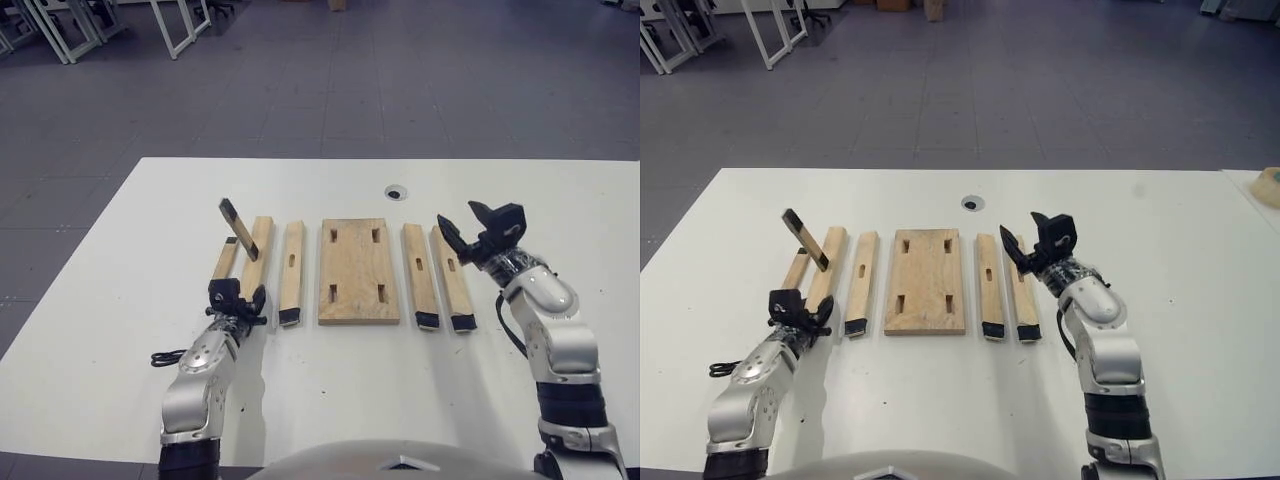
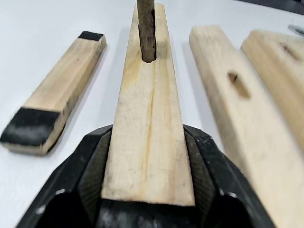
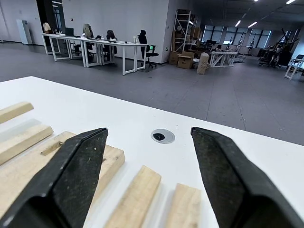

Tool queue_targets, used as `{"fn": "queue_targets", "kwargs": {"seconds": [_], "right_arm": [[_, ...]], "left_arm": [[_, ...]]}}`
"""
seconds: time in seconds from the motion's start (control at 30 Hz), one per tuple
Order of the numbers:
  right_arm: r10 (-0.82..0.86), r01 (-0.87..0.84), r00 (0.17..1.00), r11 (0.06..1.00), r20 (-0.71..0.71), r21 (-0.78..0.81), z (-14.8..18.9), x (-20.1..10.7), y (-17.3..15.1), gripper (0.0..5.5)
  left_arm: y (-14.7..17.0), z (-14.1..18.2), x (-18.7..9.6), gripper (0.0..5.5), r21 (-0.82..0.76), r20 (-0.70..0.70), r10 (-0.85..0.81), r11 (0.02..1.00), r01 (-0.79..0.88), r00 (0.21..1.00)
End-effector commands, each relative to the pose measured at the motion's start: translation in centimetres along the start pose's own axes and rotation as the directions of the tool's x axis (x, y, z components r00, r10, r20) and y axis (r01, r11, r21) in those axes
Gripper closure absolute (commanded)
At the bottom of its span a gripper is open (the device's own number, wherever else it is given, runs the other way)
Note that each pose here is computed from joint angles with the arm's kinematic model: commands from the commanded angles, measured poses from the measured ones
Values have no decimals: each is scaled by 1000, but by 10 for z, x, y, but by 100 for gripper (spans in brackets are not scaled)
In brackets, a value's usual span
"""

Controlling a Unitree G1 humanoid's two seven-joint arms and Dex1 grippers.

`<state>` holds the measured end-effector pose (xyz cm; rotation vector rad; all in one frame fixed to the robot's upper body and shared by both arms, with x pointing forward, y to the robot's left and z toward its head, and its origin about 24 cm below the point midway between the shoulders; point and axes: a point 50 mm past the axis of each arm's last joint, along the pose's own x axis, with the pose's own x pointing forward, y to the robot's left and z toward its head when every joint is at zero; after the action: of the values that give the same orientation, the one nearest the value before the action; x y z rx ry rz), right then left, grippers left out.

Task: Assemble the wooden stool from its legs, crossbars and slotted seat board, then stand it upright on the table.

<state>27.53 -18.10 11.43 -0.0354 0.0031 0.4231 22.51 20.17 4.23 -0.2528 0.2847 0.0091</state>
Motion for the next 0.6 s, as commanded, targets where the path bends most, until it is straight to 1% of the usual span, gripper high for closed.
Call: {"fn": "queue_targets", "kwargs": {"seconds": [0.03,0.1,0.13,0.17,0.27,0.3,0.33,0.4,0.47,0.57,0.6], "right_arm": [[145,-140,989,961,-4,240,7,11,11,169],[273,-255,962,878,13,404,11,16,20,125],[341,-315,939,804,42,504,15,19,24,106],[425,-387,902,709,82,589,20,21,29,88],[591,-532,783,480,191,698,33,19,36,28],[626,-556,752,435,207,708,35,16,37,6],[662,-581,712,370,233,725,37,14,37,0],[708,-622,639,247,299,743,44,8,38,0],[734,-652,582,163,351,741,50,4,37,0],[765,-701,506,95,399,707,64,0,39,0],[773,-713,488,86,406,695,67,0,40,0]], "left_arm": [[-49,69,8,346,-231,282,-311,896,378,908],[-66,85,5,346,-332,307,-494,746,578,813],[-74,90,0,346,-388,307,-588,641,662,749],[-81,93,-7,346,-430,306,-675,532,730,672],[-97,101,-27,346,-499,313,-822,283,819,475],[-99,104,-31,346,-509,317,-844,233,829,432],[-101,105,-37,346,-518,315,-865,188,834,391],[-103,103,-45,346,-538,285,-897,143,831,339],[-104,101,-50,346,-560,259,-910,131,818,324],[-105,100,-52,346,-582,251,-909,132,802,332],[-105,99,-52,346,-584,247,-909,136,800,335]]}}
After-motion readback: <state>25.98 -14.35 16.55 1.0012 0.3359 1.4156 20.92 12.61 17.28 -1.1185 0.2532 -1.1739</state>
